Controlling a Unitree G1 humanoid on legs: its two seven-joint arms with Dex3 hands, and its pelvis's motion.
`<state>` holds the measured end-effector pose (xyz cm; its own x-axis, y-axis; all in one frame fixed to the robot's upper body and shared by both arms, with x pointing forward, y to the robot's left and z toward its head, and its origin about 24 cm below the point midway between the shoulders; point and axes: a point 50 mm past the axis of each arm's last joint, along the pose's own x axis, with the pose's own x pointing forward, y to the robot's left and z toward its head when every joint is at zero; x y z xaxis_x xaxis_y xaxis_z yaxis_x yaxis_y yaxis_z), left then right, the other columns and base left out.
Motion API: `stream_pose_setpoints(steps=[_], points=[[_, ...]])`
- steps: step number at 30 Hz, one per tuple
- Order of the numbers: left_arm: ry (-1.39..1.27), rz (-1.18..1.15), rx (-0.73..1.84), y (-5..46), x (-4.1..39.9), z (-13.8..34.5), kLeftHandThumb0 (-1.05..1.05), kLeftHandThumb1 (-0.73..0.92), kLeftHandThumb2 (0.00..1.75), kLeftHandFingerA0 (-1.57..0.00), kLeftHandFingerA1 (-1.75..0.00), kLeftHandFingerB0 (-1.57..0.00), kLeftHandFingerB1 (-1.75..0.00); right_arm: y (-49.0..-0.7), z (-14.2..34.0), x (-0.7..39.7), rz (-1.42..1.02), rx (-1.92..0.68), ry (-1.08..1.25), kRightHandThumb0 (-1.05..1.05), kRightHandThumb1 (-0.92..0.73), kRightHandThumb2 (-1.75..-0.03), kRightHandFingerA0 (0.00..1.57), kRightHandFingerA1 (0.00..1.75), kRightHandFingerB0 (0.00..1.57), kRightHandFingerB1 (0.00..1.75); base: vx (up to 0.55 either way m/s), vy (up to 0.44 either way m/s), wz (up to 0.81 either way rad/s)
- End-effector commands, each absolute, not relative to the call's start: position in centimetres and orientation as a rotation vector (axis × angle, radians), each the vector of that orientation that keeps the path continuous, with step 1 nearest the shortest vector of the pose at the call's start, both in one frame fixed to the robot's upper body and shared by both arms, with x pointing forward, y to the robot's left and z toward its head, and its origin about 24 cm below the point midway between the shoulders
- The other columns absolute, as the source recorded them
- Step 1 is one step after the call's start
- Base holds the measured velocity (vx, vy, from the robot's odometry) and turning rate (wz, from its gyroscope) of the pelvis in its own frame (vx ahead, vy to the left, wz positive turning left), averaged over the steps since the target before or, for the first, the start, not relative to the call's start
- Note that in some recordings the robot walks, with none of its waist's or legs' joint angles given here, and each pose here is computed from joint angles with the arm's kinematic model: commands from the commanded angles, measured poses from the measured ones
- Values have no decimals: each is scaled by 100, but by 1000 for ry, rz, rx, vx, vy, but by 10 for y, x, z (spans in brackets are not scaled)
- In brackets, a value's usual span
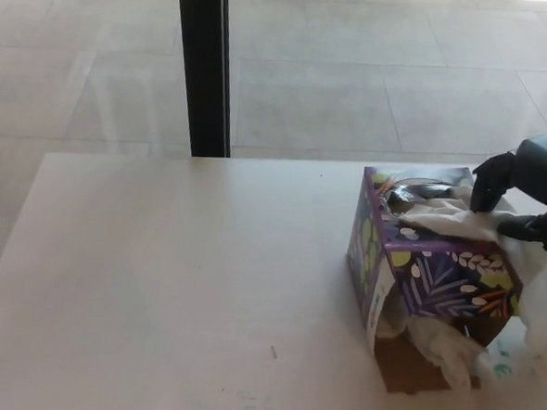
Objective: The robot uses its right hand to pull out a tissue from the tissue box kept in the middle of the desk and put it on the right side
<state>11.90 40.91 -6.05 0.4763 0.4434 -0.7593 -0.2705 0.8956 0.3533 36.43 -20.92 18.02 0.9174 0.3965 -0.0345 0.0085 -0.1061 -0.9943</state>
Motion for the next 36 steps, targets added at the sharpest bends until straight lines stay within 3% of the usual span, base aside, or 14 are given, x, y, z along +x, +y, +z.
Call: stream_pose_setpoints(steps=[1,5,8,11,13,14,15,19,27,28,30,34,35,36], points=[[990,461,201,413,109,-60,-83,92,71,-60,-55,-46,-45,-206,153,350,289,-1660,-515,-37,-56,-60,93,172,91,64,0,0,0],[992,459,200,413,107,-61,-83,92,73,-61,-55,-46,-43,-210,148,344,261,-1685,-521,-34,-62,-62,94,172,91,75,0,0,0],[986,457,200,412,108,-61,-82,92,74,-60,-55,-46,-43,-213,143,341,203,-1678,-539,-24,-57,-86,91,171,78,129,0,0,0],[987,453,198,412,109,-61,-82,92,74,-60,-56,-45,-44,-213,141,340,157,-1670,-545,-24,-56,-96,90,173,74,147,0,0,0],[988,450,202,412,108,-61,-84,92,74,-60,-55,-45,-43,-213,139,340,130,-1662,-565,-26,-53,-97,93,174,81,130,0,0,0],[990,450,207,412,108,-61,-84,92,74,-60,-55,-45,-43,-213,139,340,127,-1659,-564,-26,-52,-97,94,174,79,138,0,0,0],[990,453,207,412,108,-61,-84,92,74,-61,-56,-45,-44,-213,142,339,122,-1648,-568,-23,-55,-103,112,167,86,133,0,0,0],[989,457,204,412,107,-61,-85,92,74,-60,-56,-44,-43,-215,147,339,99,-1618,-594,-23,-46,-101,95,173,82,135,0,0,0],[982,464,190,411,102,-63,-86,92,75,-59,-57,-43,-44,-220,165,342,19,-1591,-720,-25,-38,-111,95,174,79,143,0,0,0],[981,473,182,411,101,-64,-82,75,114,-56,-66,-40,-56,-219,168,343,12,-1586,-738,-24,-39,-110,94,175,77,145,0,0,0],[982,475,175,411,101,-64,-82,75,116,-54,-65,-36,-54,-220,172,344,-3,-1565,-753,-24,-38,-112,93,175,74,153,0,0,0],[986,484,167,411,101,-64,-81,76,115,-55,-65,-36,-55,-223,182,348,-30,-1555,-766,-24,-41,-106,90,175,70,162,0,0,0],[988,481,184,412,100,-64,-85,92,76,-58,-56,-40,-44,-224,188,350,-41,-1562,-754,-24,-43,-100,91,175,69,163,0,0,0],[989,480,191,412,100,-64,-85,92,76,-58,-56,-40,-44,-224,190,351,-45,-1564,-750,-24,-43,-100,91,175,69,163,0,0,0]])
